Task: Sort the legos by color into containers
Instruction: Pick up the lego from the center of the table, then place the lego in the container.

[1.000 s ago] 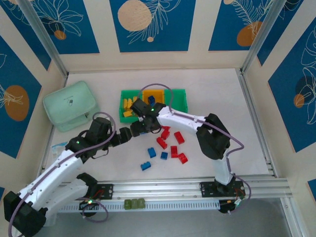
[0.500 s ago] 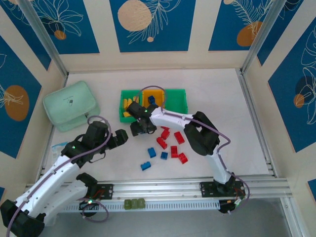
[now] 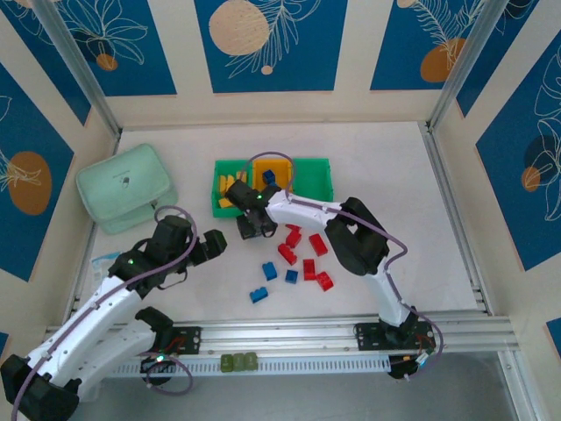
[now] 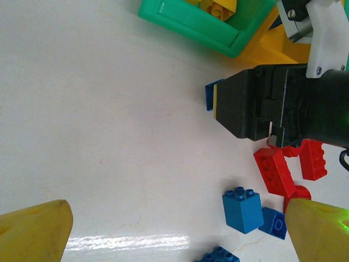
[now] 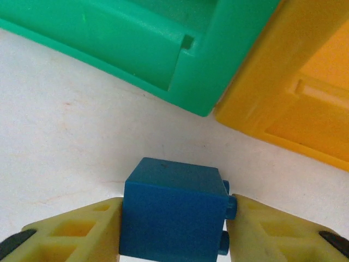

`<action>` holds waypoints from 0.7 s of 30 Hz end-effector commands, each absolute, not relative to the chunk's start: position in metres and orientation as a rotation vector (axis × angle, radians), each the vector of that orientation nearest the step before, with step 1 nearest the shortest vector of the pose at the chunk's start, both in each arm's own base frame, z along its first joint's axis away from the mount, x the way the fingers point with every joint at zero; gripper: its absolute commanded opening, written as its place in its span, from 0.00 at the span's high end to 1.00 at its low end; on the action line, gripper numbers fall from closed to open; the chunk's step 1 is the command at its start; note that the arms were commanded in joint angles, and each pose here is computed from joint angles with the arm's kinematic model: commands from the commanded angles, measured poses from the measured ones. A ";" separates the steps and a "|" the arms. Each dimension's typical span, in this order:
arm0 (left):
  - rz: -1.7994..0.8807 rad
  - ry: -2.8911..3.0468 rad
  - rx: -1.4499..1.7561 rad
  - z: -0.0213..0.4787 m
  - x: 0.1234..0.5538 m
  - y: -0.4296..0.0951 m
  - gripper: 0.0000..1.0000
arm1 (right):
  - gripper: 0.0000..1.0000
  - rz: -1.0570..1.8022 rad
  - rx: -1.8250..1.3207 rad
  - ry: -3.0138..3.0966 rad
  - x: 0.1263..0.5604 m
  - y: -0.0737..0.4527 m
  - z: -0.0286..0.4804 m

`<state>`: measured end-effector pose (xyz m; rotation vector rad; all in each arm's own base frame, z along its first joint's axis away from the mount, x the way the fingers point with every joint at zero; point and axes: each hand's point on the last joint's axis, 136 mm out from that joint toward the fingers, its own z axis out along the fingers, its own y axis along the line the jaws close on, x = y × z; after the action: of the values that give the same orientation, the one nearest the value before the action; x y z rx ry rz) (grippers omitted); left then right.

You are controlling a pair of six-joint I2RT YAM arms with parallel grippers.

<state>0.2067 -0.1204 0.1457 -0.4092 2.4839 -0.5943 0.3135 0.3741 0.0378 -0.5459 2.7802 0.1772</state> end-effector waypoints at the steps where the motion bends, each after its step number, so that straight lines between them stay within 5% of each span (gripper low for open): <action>1: -0.569 2.494 -0.431 0.141 0.206 -0.116 0.01 | 0.55 0.193 -0.560 2.771 0.311 0.373 0.043; 14: -0.594 2.498 -0.365 0.153 0.217 -0.128 0.01 | 0.57 0.255 -0.602 2.667 0.297 0.358 0.109; 21: -0.635 2.507 -0.302 0.160 0.234 -0.146 0.01 | 0.57 0.239 -0.538 2.623 0.328 0.335 0.137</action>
<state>0.2218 -0.1351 0.1427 -0.3545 2.5468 -0.5759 0.3131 0.3522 0.1277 -0.5530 2.6299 0.2869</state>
